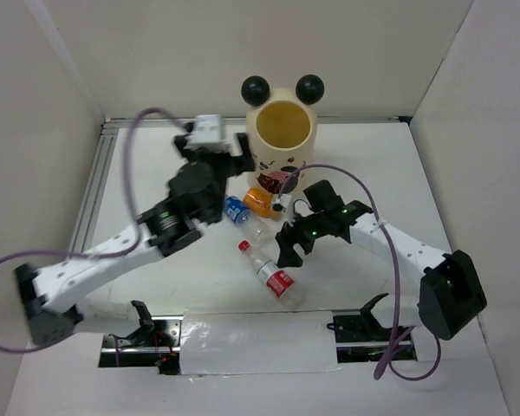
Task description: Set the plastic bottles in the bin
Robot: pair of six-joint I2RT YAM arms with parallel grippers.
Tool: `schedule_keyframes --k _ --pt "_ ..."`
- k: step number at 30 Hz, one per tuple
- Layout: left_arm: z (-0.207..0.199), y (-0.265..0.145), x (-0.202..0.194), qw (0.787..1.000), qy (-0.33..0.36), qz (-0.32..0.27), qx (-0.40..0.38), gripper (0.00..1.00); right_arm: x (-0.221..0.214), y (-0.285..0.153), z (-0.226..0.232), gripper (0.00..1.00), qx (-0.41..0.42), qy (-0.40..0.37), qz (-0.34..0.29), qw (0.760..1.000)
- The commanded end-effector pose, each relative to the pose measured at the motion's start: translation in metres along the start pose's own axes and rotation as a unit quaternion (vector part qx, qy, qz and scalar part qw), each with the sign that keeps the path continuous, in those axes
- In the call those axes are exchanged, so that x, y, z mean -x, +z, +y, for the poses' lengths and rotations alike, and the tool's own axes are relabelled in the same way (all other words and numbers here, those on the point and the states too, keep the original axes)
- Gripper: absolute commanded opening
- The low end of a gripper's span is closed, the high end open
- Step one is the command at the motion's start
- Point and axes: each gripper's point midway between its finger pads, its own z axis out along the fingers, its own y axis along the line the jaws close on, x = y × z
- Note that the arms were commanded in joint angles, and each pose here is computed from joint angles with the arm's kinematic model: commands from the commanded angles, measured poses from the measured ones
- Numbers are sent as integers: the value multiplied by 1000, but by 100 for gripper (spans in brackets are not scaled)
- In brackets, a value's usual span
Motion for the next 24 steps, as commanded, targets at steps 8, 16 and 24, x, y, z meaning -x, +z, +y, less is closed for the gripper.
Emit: schedule_keyframes --k 8,16,24 --pt "130 -139 -156 955 -125 232 136 100 12 84 12 99 -86 108 42 990" --pt "124 -158 -197 938 -136 281 147 100 -15 115 -4 76 -164 65 84 981" --pt "105 -171 -231 915 -205 324 124 100 54 66 53 28 61 -71 38 995"
